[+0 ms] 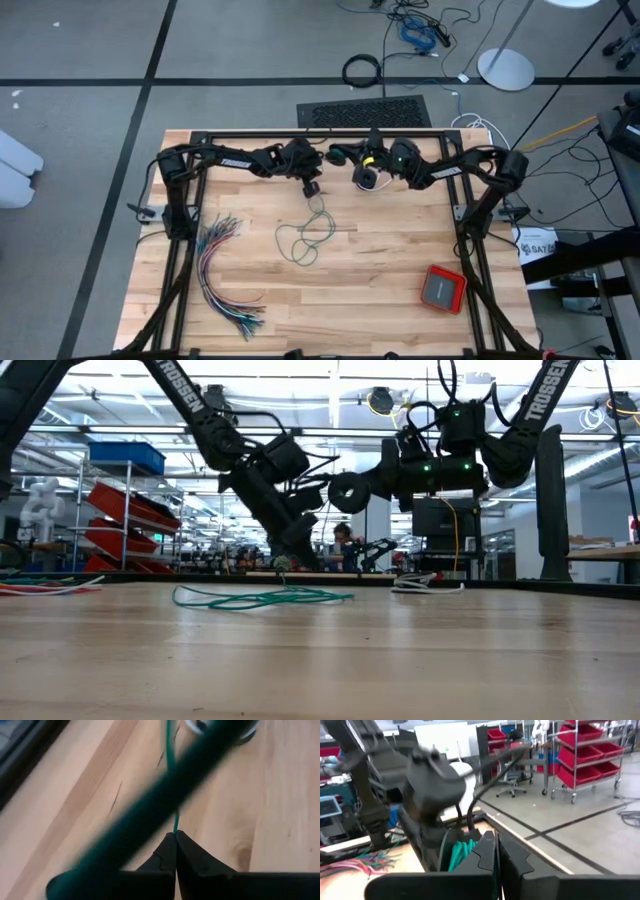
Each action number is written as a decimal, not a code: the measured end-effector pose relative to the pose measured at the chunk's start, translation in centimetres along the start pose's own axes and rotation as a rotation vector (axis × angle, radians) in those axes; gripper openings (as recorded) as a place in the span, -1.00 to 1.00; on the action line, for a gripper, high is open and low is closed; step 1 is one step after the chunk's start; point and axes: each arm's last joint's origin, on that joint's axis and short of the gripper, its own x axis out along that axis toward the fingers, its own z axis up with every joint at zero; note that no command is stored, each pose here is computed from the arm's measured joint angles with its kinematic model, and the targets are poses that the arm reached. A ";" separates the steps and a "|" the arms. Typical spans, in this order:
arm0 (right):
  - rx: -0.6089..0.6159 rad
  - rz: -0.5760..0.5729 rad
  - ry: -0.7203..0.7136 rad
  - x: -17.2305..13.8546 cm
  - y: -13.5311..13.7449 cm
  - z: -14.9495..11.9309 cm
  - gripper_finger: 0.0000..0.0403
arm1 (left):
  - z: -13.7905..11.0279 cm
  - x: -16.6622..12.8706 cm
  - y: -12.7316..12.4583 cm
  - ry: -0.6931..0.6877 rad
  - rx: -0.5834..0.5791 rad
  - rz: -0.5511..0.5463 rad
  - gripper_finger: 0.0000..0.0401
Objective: Coil cords
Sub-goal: Coil the green wire onto the spool
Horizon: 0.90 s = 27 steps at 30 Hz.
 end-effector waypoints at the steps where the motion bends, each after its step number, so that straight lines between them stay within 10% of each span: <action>1: -0.001 0.001 -0.009 -0.1 0.0 0.3 -1.00 | -0.3 0.0 0.1 -0.001 -0.014 -0.004 -1.00; 16: -0.002 0.014 -0.073 -0.6 0.4 1.8 -1.00 | 0.2 0.2 -1.1 -0.117 -0.036 -0.094 -0.98; 27: -0.008 -0.005 -0.082 -0.6 -0.1 1.9 -1.00 | 0.0 0.1 -1.6 -0.090 -0.046 -0.072 -0.55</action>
